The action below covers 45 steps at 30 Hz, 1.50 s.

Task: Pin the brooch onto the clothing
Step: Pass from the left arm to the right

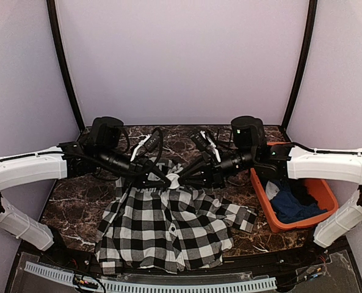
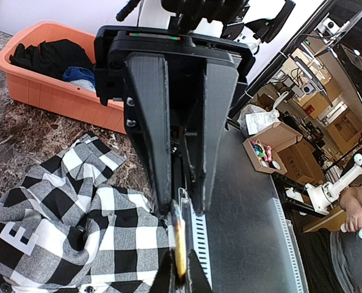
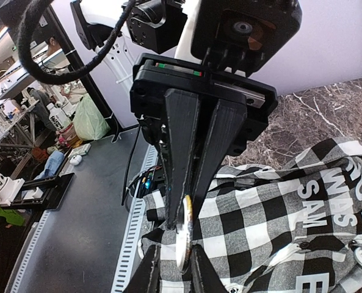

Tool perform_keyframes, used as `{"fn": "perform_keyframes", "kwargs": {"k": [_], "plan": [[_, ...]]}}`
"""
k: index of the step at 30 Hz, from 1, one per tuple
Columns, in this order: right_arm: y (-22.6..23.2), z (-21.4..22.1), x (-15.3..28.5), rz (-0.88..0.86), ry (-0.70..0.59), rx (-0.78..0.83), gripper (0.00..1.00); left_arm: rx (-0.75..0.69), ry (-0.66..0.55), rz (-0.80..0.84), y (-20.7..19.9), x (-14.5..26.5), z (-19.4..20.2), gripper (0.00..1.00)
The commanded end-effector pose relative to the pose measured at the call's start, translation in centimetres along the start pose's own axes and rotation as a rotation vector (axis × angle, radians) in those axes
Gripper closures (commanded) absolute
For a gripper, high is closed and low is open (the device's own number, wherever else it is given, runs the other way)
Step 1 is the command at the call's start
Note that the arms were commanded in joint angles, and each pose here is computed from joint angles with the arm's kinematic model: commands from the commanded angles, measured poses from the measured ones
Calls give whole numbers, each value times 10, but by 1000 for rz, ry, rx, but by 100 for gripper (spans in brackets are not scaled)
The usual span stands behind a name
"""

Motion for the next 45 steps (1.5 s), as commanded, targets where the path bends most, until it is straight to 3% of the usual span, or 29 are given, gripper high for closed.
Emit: {"fn": "perform_keyframes", "kwargs": {"k": [1,21,32,36,37,40,42,45], "plan": [[-2,1,0,-1,-14,4,82,-36,-21,13,-12,5,-10,99],[-8,1,-4,5,-13,-21,84,-34,-29,22,-11,4,-11,99],[-9,0,-5,9,-13,-28,100,-31,-27,23,-11,4,-10,99],[-10,-3,-4,26,-17,-27,100,-32,-34,12,-9,4,-11,99],[-10,-4,-4,30,-19,-22,100,-26,-38,8,-8,4,-11,96],[-10,-3,-2,57,-22,2,100,-25,-62,-4,-6,4,-12,67],[-10,-7,4,89,-44,33,100,-23,-89,-5,-6,6,-14,58],[-10,-11,11,145,-85,65,100,9,-129,15,-7,9,-16,56]]}}
Point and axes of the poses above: each gripper's point midway between its finger pads, its own x axis back along the fingers, its own y axis along the line the jaws close on, z = x × y, the point moved 2 cm from there along x, back along the fingers, and after that the axes turned 10 degrees about x, right-handed, at the moved point
